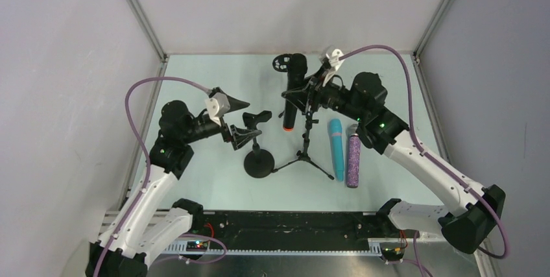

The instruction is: Attach the microphones to the stand

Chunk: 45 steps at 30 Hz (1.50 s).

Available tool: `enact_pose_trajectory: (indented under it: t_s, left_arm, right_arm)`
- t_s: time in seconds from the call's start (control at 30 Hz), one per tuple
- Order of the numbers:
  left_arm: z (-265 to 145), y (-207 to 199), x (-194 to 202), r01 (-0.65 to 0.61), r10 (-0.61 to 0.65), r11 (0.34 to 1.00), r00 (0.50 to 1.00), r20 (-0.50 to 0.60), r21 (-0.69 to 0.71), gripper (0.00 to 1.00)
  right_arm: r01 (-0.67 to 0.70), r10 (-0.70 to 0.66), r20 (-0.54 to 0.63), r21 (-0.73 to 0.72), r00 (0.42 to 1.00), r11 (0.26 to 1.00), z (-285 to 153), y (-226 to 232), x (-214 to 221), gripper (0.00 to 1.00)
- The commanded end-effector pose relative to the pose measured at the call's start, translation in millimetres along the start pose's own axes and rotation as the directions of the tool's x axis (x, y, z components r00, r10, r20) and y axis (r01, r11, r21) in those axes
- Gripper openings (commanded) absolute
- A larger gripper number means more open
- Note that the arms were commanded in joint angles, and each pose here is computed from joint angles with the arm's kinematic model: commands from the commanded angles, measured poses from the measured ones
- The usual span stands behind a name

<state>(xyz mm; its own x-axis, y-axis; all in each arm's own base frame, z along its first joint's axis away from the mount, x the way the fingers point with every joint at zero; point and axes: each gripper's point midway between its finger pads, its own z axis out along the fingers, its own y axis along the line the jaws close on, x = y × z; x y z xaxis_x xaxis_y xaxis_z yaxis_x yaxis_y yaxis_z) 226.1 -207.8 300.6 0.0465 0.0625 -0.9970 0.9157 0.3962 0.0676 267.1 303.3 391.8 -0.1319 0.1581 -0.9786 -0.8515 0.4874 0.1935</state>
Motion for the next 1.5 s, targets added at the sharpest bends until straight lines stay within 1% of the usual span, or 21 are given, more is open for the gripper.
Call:
enact_pose_trajectory:
  t_s: [0.0, 0.1, 0.37, 0.8, 0.83, 0.87, 0.9, 0.97, 1.03, 1.1, 1.47]
  left_arm:
    - [-2, -8, -24, -0.079, 0.077, 0.996, 0.996, 0.043, 0.039, 1.00]
    - [-2, -8, -20, -0.085, 0.084, 0.996, 0.996, 0.029, 0.035, 1.00]
    - [1, -9, -16, -0.114, 0.114, 0.993, 0.993, 0.012, 0.030, 0.99]
    - [-7, -2, -20, -0.172, 0.173, 0.984, 0.985, 0.011, -0.052, 0.90]
    - [-8, -3, -20, -0.175, 0.175, 0.983, 0.984, 0.011, -0.053, 0.87]
    - [-9, -4, -21, -0.180, 0.181, 0.982, 0.983, 0.014, -0.053, 0.79]
    - [-9, -4, -19, -0.180, 0.181, 0.982, 0.983, 0.012, -0.052, 0.49]
    - [-9, -5, -18, -0.174, 0.175, 0.983, 0.984, 0.012, -0.053, 0.11]
    - [-10, -8, -14, -0.169, 0.170, 0.985, 0.985, 0.012, -0.039, 0.02]
    - [-11, -11, -13, -0.169, 0.169, 0.985, 0.985, 0.014, -0.030, 0.00]
    - [-10, -10, -8, -0.151, 0.151, 0.988, 0.988, 0.005, -0.033, 0.00]
  right_arm:
    - [0.155, -0.155, 0.104, 0.008, 0.982, 0.988, 7, 12, -37, 0.00]
    - [0.187, -0.187, 0.099, 0.014, 0.977, 0.982, 13, 13, -33, 0.00]
    - [0.192, -0.192, 0.119, 0.011, 0.974, 0.981, 22, 16, -33, 0.00]
    - [0.172, -0.169, 0.122, -0.013, 0.978, 0.985, 30, 22, -31, 0.00]
    - [0.171, -0.168, 0.122, -0.015, 0.978, 0.985, 31, 23, -32, 0.00]
    - [0.171, -0.168, 0.124, -0.016, 0.978, 0.985, 31, 23, -33, 0.00]
    - [0.170, -0.167, 0.124, -0.019, 0.978, 0.985, 32, 24, -32, 0.00]
    - [0.171, -0.166, 0.129, -0.025, 0.978, 0.985, 32, 27, -34, 0.00]
    - [0.171, -0.165, 0.133, -0.030, 0.977, 0.985, 33, 30, -35, 0.00]
    - [0.172, -0.166, 0.137, -0.037, 0.977, 0.984, 33, 32, -35, 0.00]
    - [0.199, -0.188, 0.137, -0.076, 0.973, 0.977, 41, 52, -26, 0.00]
